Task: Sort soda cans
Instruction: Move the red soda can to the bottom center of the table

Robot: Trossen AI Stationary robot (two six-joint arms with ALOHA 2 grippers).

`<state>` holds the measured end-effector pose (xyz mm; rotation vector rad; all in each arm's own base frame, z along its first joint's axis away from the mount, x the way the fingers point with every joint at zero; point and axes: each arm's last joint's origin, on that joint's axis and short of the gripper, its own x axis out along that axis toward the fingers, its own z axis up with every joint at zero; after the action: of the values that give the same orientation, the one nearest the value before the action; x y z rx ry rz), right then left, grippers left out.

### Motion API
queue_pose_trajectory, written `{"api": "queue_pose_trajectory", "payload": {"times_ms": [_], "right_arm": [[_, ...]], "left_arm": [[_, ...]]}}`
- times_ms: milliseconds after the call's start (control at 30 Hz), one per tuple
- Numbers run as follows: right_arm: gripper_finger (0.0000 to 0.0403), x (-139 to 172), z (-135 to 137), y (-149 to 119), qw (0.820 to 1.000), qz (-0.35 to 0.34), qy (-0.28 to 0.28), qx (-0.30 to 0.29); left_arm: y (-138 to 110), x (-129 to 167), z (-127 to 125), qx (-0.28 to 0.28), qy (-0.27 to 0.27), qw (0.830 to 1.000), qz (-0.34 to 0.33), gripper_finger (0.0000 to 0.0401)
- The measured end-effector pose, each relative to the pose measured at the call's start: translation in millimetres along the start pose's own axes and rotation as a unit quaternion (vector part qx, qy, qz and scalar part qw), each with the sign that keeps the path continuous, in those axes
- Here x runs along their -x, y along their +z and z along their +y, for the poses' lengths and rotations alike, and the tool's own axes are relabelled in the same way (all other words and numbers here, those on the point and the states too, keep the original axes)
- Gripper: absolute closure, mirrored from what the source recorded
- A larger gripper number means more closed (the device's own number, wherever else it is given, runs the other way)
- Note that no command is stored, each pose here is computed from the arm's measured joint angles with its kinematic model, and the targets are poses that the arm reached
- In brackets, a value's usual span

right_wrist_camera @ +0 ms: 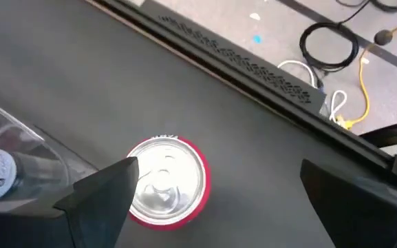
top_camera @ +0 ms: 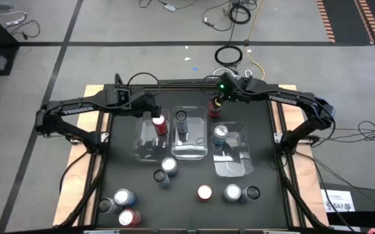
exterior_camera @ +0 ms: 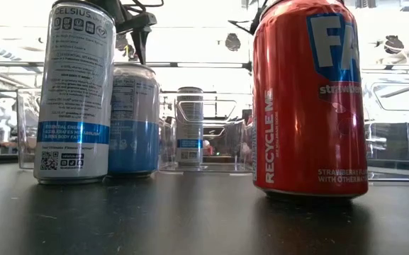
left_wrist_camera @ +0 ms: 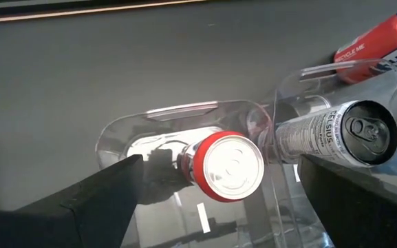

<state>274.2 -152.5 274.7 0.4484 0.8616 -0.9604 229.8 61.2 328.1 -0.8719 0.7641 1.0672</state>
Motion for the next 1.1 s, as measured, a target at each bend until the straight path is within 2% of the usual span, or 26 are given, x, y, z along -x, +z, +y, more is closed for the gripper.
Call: {"api": "queue_pose_trajectory", "payload": {"times_ms": [233, 500, 833, 1100], "right_arm": [[0.0005, -24.6, 8.9, -3.0, 0.999, 0.032, 0.018, 0.036], [0.0005, -47.0, 17.2, -5.1, 0.997, 0.053, 0.028, 0.047], [0.0005, -27.4, 8.3, -3.5, 0.998, 0.036, 0.020, 0.045], [0.0005, -25.5, 10.0, -0.7, 0.999, 0.021, 0.030, 0.035]], "left_arm": [[0.0, 0.0, 0.1, 0.000, 0.000, 1.000, 0.000, 0.0008], [-0.2, 0.0, 0.3, -0.001, 0.001, 1.000, 0.002, 0.0008], [-0.3, 0.0, 0.2, -0.002, 0.000, 1.000, 0.004, 0.0008], [-0.3, 0.1, 0.2, -0.005, 0.000, 1.000, 0.003, 0.0008]]}}
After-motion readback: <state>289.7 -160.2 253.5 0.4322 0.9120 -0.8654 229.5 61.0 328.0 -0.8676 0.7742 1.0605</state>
